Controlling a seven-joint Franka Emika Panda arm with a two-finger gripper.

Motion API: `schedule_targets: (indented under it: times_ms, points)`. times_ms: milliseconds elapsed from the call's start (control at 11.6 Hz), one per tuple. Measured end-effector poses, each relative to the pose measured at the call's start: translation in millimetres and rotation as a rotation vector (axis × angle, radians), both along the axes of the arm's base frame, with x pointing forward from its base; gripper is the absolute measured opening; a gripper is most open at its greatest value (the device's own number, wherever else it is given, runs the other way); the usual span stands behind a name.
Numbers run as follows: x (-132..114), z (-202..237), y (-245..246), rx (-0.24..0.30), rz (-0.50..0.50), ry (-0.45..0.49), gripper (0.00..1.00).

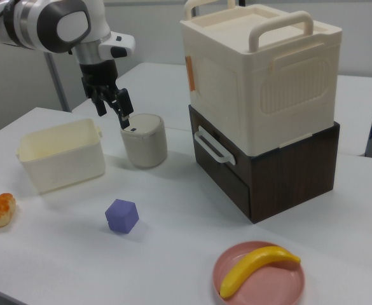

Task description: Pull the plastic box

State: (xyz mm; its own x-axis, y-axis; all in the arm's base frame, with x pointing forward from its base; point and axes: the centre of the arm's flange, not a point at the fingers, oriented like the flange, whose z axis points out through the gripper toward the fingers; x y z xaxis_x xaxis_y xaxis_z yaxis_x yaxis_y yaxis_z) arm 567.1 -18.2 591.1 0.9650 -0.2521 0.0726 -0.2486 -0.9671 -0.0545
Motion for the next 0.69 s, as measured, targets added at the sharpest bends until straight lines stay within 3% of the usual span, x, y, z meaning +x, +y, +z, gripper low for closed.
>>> schedule_targets:
  times_ms: [518, 690]
  points:
    - [1, -4, 12, -0.002, 0.043, 0.006, 1.00]
    - [3, -5, 24, -0.007, 0.174, -0.002, 1.00]
